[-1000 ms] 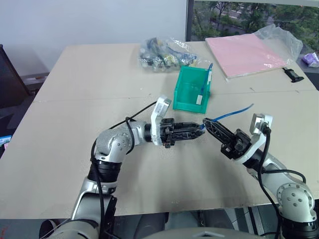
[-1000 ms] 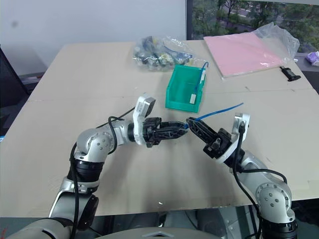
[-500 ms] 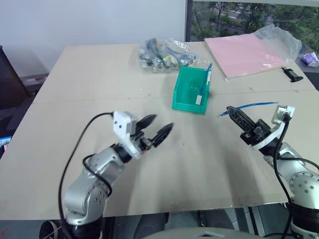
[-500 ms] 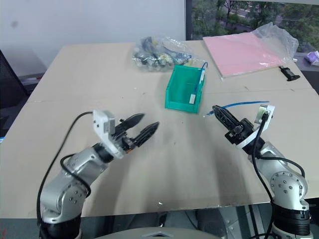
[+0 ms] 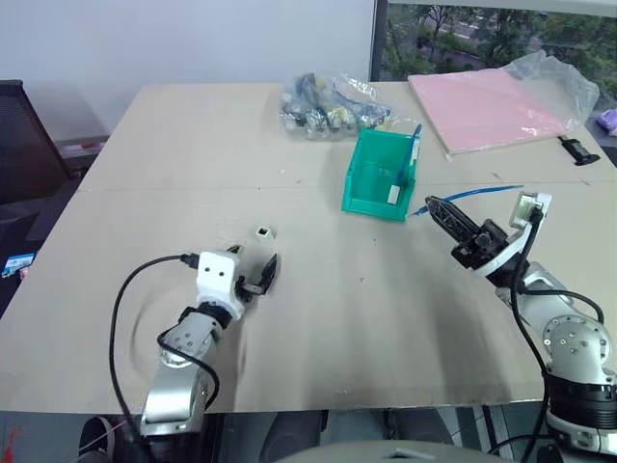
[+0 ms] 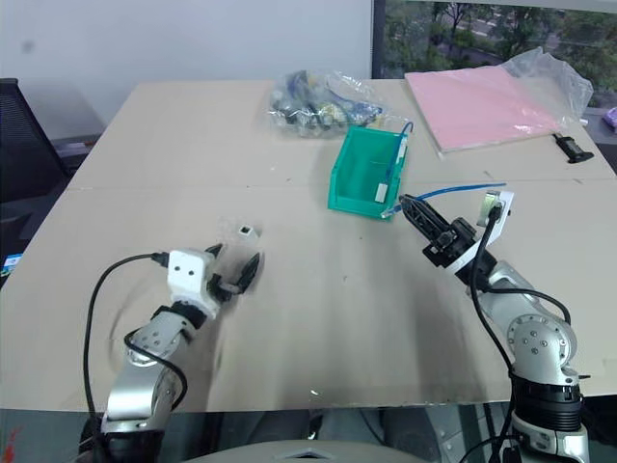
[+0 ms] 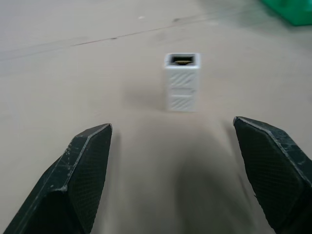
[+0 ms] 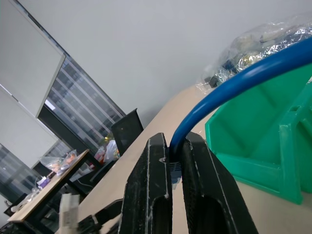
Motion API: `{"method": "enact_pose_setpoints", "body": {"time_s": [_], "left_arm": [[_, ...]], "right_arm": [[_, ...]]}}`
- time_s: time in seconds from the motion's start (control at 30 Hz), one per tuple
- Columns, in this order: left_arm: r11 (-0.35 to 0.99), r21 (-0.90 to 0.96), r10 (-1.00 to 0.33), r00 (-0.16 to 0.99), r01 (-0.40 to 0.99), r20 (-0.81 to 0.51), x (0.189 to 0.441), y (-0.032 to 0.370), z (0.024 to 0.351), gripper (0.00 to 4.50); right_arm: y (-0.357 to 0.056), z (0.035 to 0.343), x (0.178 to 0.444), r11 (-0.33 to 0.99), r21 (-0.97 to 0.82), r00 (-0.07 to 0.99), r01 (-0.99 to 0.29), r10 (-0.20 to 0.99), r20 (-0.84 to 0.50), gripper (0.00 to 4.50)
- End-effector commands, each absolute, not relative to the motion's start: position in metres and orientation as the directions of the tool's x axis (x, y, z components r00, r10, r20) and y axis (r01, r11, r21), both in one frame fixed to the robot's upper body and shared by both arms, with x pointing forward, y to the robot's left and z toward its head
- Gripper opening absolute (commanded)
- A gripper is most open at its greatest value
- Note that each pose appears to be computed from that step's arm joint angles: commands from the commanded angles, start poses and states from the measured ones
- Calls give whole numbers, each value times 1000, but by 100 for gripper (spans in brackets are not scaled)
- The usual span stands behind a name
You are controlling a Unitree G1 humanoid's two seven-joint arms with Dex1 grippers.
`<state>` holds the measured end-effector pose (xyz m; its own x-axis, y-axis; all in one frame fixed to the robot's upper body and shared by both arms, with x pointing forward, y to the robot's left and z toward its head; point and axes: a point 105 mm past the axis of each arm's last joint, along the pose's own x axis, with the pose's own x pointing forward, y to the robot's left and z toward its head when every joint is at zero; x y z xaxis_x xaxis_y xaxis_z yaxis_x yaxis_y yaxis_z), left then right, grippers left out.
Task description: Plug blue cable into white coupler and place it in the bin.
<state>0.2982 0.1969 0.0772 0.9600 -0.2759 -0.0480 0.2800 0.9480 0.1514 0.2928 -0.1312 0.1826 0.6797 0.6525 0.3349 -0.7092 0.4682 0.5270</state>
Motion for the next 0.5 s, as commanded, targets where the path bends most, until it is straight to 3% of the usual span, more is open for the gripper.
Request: {"method": "enact_pose_setpoints", "body": {"time_s": [0.03,0.3,0.5], "left_arm": [[926,150,-344,938,346,-36,308,194,79,408],[909,146,-388,921,389,-38,339,194,80,408],[890,163,-423,905,425,-47,343,190,77,155]], "right_arm": [[-127,193,291,459,500,660,-734,655,368,0],[-129,190,288,479,494,673,-725,644,363,0],[-128,187,286,492,491,682,-718,638,357,0]]}}
